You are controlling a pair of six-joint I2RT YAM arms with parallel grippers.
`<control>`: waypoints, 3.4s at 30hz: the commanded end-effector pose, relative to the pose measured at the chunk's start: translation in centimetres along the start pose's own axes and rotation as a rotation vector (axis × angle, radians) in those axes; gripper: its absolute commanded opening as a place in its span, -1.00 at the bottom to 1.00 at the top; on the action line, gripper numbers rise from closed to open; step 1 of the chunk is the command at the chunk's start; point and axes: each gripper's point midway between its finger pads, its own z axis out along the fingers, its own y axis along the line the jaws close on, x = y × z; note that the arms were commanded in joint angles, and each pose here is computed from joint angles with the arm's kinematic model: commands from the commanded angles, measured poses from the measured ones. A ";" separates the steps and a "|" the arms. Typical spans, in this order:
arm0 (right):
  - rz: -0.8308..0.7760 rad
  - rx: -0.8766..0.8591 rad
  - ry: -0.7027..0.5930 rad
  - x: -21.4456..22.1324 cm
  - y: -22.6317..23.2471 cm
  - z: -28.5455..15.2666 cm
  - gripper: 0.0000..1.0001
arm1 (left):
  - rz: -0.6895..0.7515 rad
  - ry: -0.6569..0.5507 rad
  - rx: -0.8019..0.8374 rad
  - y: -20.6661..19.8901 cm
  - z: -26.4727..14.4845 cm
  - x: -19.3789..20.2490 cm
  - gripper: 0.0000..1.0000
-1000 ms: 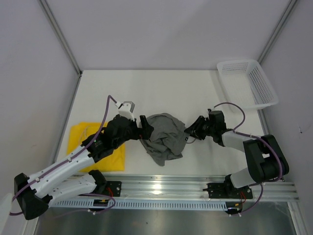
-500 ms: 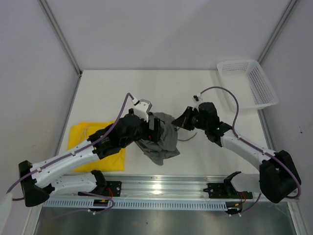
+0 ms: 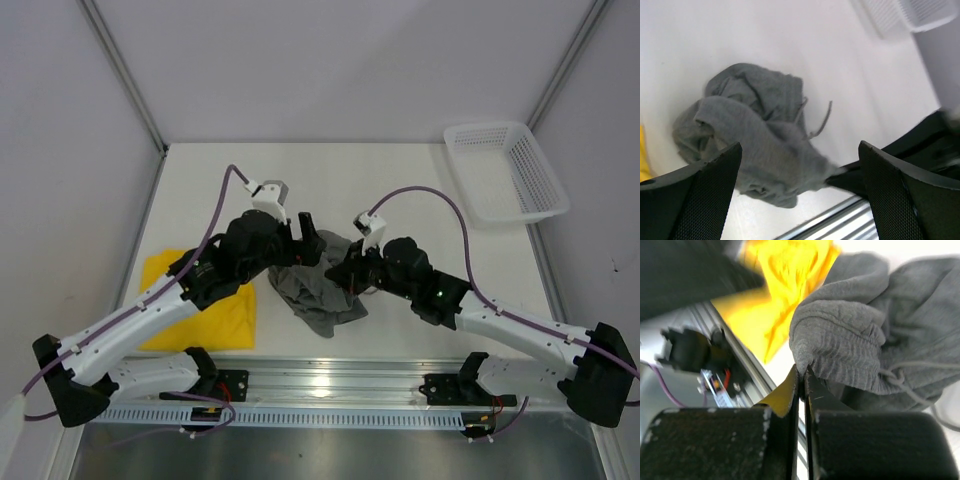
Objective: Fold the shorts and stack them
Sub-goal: Flatten the shorts out
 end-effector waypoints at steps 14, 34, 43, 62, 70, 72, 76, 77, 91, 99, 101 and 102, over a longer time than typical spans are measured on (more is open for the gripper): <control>-0.371 -0.214 0.041 4.1 5.9 0.3 -0.68 | -0.140 0.057 -0.079 5.4 -2.7 2.4 0.98; 0.243 0.047 0.134 1.1 -10.4 1.3 0.45 | -0.106 0.024 -0.007 5.2 -3.5 5.4 0.98; 0.623 -0.001 0.147 3.9 -16.7 4.2 0.75 | 0.035 0.025 -0.132 3.8 -4.3 5.3 0.99; 0.703 0.040 0.077 4.0 -20.3 6.5 0.71 | 0.373 0.113 -0.209 -0.9 -3.2 7.6 0.98; 0.717 0.012 0.037 3.1 -20.2 6.4 0.69 | 0.437 0.172 -0.230 -1.7 -2.6 9.0 0.98; 0.722 0.017 0.028 3.0 -20.3 6.6 0.68 | 0.457 0.189 -0.260 -1.4 -2.5 9.6 0.98; 0.730 0.004 0.004 2.6 -20.6 7.0 0.67 | 0.469 0.216 -0.277 -1.2 -2.6 10.6 0.98; 0.736 0.000 0.002 2.6 -20.5 7.1 0.67 | 0.465 0.219 -0.273 -1.3 -2.6 10.7 0.98; 0.780 -0.019 -0.020 3.6 -20.5 8.3 0.54 | 0.558 0.301 -0.261 -1.5 -3.7 13.0 0.98; 0.797 -0.025 -0.060 3.3 -20.4 8.4 0.54 | 0.615 0.337 -0.398 0.5 -2.5 14.0 0.98; 0.791 -0.042 -0.084 3.1 -20.1 8.4 0.53 | 0.588 0.338 -0.456 1.7 -2.3 13.9 0.98; 0.789 -0.047 -0.094 2.9 -20.0 8.3 0.52 | 0.575 0.332 -0.475 2.1 -2.2 13.7 0.98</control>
